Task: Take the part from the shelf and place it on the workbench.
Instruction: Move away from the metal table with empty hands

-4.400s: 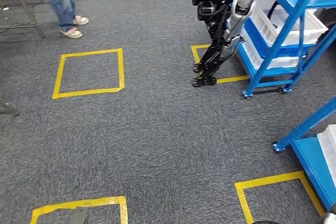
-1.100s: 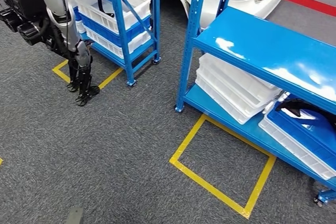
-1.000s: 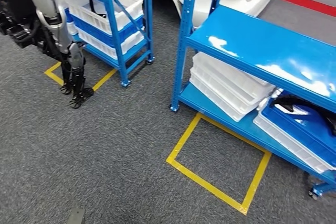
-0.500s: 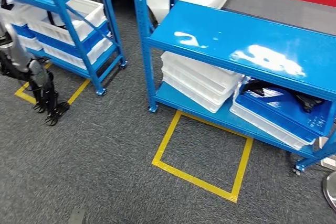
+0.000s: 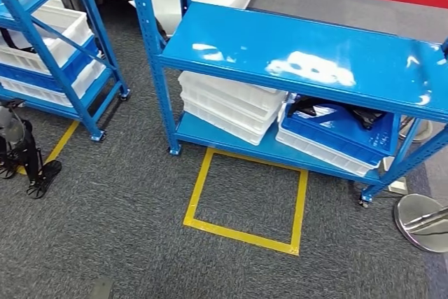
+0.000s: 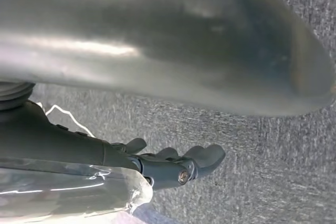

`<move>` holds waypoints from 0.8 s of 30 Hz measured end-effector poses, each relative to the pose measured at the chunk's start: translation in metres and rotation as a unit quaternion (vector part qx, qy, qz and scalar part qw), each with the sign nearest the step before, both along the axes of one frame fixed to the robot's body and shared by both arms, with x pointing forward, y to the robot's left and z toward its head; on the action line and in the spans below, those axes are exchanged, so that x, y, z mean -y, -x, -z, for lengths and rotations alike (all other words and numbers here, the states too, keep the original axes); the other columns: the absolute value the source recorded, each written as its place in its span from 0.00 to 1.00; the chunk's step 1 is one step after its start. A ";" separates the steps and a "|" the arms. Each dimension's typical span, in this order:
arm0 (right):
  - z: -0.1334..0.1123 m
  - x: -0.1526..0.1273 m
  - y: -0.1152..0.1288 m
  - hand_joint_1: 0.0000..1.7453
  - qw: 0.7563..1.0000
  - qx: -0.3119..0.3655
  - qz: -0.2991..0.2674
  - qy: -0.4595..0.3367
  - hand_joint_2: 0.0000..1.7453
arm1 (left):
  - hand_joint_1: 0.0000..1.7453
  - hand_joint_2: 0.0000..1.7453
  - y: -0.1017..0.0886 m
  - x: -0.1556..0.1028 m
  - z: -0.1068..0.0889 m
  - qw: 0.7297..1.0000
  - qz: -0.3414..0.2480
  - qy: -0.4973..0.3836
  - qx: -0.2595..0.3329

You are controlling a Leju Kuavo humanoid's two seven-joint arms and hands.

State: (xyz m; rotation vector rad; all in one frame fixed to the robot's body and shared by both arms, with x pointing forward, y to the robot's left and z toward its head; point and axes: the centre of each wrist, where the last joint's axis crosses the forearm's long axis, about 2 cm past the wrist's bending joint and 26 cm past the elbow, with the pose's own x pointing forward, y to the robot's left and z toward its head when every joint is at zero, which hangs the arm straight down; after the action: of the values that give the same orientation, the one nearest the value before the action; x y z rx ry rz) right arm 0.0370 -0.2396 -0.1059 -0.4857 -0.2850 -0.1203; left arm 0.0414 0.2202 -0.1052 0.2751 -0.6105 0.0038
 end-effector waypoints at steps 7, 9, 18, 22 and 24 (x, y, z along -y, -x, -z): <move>0.000 0.000 0.001 0.00 1.000 -0.002 -0.005 0.000 0.00 | 0.00 0.00 -0.002 0.001 0.000 1.000 0.000 0.000 0.003; 0.000 0.000 0.000 0.00 1.000 -0.001 -0.006 0.000 0.00 | 0.00 0.00 -0.002 0.001 0.000 1.000 0.000 0.000 0.004; 0.000 0.000 -0.001 0.00 1.000 0.000 -0.011 0.000 0.00 | 0.00 0.00 -0.001 0.001 0.000 1.000 0.000 0.000 0.002; 0.000 -0.001 0.000 0.00 1.000 -0.001 -0.014 -0.001 0.00 | 0.00 0.00 0.000 0.001 0.000 1.000 -0.001 0.000 0.001; 0.000 -0.002 0.000 0.00 1.000 -0.004 -0.014 -0.004 0.00 | 0.00 0.00 -0.001 0.001 0.000 1.000 -0.001 -0.001 0.001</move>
State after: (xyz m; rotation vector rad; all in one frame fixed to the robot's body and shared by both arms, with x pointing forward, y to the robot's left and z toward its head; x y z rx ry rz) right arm 0.0371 -0.2379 -0.1058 -0.4736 -0.2825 -0.0920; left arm 0.0420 0.2195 -0.1050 0.2769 -0.6123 0.0048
